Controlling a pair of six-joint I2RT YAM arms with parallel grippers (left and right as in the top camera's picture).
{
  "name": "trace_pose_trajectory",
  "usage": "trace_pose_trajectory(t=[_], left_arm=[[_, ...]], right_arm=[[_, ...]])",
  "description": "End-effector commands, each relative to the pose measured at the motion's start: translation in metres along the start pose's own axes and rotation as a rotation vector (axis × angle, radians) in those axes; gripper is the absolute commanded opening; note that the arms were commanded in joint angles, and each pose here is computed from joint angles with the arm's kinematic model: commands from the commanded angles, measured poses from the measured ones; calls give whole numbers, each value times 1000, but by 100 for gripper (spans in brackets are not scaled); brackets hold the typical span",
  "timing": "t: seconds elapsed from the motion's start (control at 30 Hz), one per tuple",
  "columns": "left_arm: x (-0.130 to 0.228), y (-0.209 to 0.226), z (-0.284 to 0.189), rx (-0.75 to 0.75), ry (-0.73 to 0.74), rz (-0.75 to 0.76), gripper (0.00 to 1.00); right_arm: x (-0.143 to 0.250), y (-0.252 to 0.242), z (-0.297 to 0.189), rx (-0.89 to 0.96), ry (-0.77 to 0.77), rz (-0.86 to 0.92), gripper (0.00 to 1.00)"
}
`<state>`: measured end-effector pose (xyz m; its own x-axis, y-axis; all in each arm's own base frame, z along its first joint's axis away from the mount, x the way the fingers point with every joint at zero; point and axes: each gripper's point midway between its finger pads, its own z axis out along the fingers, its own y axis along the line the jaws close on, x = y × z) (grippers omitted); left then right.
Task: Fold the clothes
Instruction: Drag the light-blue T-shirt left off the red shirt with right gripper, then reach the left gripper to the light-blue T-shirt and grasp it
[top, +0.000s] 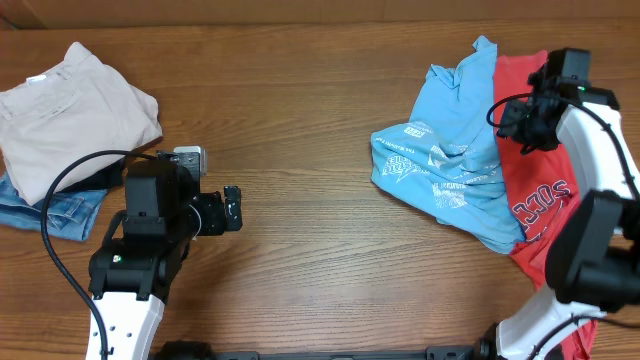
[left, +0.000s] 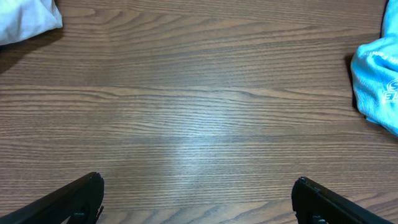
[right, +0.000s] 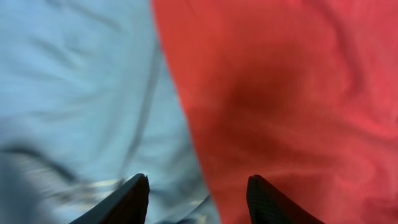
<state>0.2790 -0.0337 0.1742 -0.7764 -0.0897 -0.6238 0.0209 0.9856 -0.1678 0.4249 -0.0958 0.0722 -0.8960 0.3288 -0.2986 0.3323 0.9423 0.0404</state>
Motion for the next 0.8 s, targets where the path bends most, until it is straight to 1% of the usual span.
trace_pose_trajectory(t=[0.0,0.07,0.1,0.17,0.2,0.23,0.33,0.43,0.47,0.53,0.57,0.6,0.7,0.77], left_arm=[[-9,-6,-5,21,-23,0,99],[-9,-6,-5,21,-23,0,99],[-9,-6,-5,21,-23,1,100],[-9,-6,-5,21,-23,1,100],[-9,-6,-5,21,-23,1,100],[-9,-6,-5,21,-23,1,100],[-9,-6,-5,21,-23,1,100],[-9,-6,-5,21,-23,1,100],[-9,-6,-5,21,-23,1,100],[-9,-6,-5,21,-23,1,100],[-9,-6,-5,21,-23,1,100],[-9,-6,-5,21,-23,1,100],[-9,-6,-5,21,-23,1,100],[-9,-6,-5,21,-23,1,100]], right_arm=[[17,-15,34,67,92,-3,56],[24,-16,45,71,127,-4,56],[26,-16,49,73,136,-4,52],[27,-19,50,87,140,-5,29],[27,-20,50,93,140,-2,12],[27,-22,48,107,139,7,4],[19,-36,32,180,94,71,4],[6,-52,7,230,18,129,4],[1,-63,-5,269,-18,176,4],[-6,-96,-32,354,-89,300,4],[-4,-118,-46,391,-113,394,4],[4,-143,-57,436,-122,504,4],[31,-195,-68,522,-97,732,4],[50,-223,-70,516,-73,894,6]])
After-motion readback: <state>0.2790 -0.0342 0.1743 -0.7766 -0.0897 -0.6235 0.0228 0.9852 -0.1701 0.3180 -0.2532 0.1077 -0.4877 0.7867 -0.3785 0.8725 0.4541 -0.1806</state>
